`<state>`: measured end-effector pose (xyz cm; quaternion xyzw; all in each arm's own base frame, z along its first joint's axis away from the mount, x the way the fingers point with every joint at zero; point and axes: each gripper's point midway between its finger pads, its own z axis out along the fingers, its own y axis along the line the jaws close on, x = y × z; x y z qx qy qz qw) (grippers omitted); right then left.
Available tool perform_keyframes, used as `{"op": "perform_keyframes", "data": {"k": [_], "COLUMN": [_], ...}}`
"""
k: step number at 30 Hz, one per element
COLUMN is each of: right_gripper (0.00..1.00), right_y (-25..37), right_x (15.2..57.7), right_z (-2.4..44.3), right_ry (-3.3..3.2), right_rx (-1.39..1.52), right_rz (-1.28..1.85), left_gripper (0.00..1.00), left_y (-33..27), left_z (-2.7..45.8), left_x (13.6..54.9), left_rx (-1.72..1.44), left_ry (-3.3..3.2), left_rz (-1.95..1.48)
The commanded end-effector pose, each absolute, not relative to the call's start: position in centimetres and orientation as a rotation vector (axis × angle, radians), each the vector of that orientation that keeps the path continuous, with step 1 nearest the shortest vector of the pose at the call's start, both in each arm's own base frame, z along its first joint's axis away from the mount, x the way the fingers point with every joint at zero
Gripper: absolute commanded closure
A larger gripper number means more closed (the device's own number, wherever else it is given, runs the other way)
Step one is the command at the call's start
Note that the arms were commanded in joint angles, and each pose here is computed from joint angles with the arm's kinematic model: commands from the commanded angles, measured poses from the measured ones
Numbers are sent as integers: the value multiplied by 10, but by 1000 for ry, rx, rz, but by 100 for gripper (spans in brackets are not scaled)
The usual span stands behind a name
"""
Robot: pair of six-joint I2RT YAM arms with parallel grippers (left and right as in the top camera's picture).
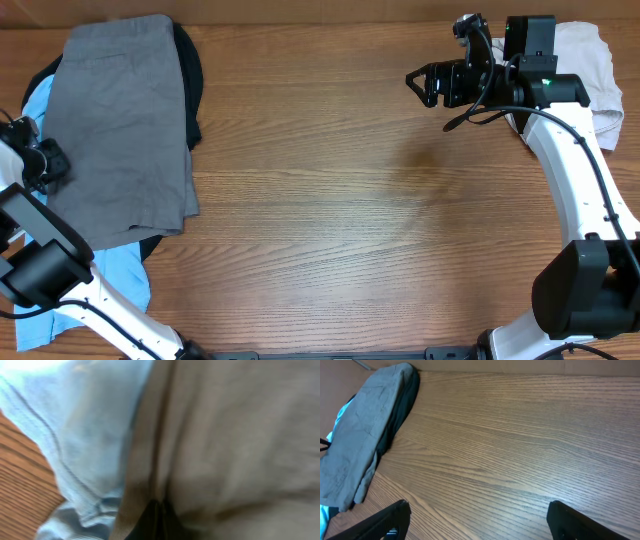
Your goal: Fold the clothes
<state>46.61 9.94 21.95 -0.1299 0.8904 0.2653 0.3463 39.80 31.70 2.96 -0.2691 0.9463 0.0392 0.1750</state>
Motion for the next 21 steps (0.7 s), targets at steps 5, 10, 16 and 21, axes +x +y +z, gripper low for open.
{"op": "perform_keyframes", "data": {"k": [5,10,16,21], "right_gripper": [17,23,28,28], "right_y": [101,92,56,16], "right_x": [470,472,470,457], "right_z": [227,238,269,286], "right_ry": [2281,2269,2235,2222], "right_rx": [-357,-289,-125,-7], "right_rz": [684,690,679,636], "left_gripper": [96,96,96,96], "left_y": [260,176,45,-71], "left_z": [136,198,238,236], "left_x": [442,459,480,493], "left_rx": [-671,-447,-93,122], "left_ry": [2526,2483,2431,2414], "left_rz": [49,-77,-287,-422]}}
